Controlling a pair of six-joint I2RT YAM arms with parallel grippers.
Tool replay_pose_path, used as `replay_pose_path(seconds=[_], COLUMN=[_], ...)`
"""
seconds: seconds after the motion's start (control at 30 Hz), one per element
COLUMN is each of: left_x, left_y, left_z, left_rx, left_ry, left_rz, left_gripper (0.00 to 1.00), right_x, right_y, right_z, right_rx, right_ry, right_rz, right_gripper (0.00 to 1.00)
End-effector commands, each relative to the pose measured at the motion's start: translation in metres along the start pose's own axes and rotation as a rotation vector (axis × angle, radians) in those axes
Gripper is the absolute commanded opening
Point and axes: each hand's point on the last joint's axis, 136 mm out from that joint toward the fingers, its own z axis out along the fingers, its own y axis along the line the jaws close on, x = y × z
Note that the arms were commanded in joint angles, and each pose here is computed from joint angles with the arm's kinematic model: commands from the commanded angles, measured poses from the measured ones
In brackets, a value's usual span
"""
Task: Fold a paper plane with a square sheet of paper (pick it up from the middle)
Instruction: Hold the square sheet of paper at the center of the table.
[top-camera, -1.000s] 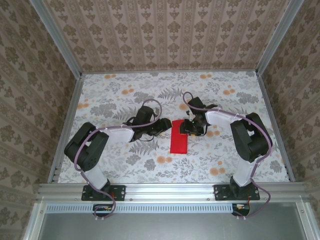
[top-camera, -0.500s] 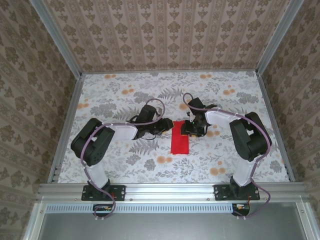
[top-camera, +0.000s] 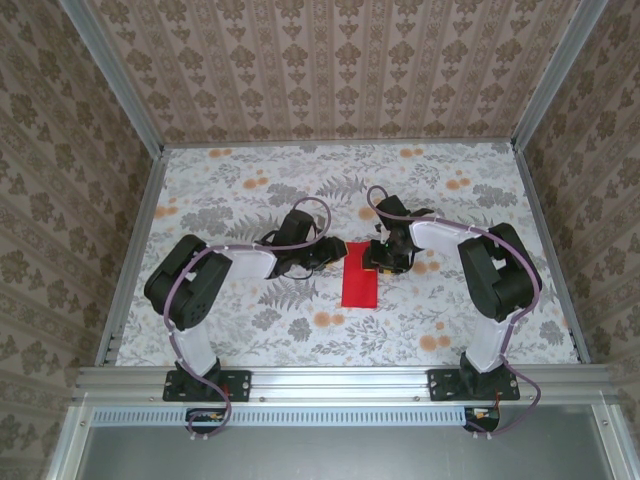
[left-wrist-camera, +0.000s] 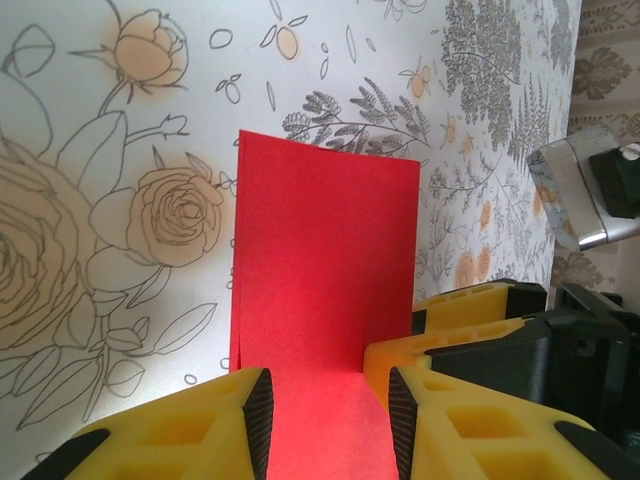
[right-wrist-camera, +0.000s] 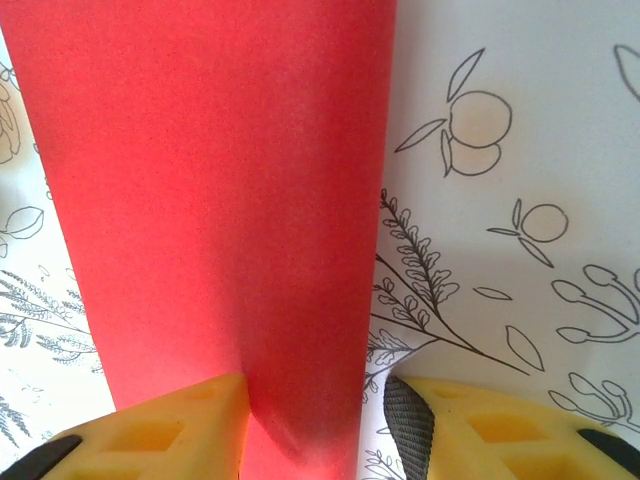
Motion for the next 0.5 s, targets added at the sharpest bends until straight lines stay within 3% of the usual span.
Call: replay_pose_path(seconds=[0.0, 0.47], left_x=[-0.002, 0.000], left_y=[-0.006, -0.003], left_z=[0.006, 0.010], left_rx=[0.008, 0.003], left_ry=[0.005, 0.022], left_rz=[-0.005, -0.010], left_gripper=[0.37, 0.34], right_x=[0.023, 0.030], right_y=[-0.050, -0.066], right_z=[0.028, 0.039], right_rx=[0.193, 0.262], right_ry=[0.091, 0.115], right_rz=[0.062, 0.074], right_gripper=[0.47, 0.48])
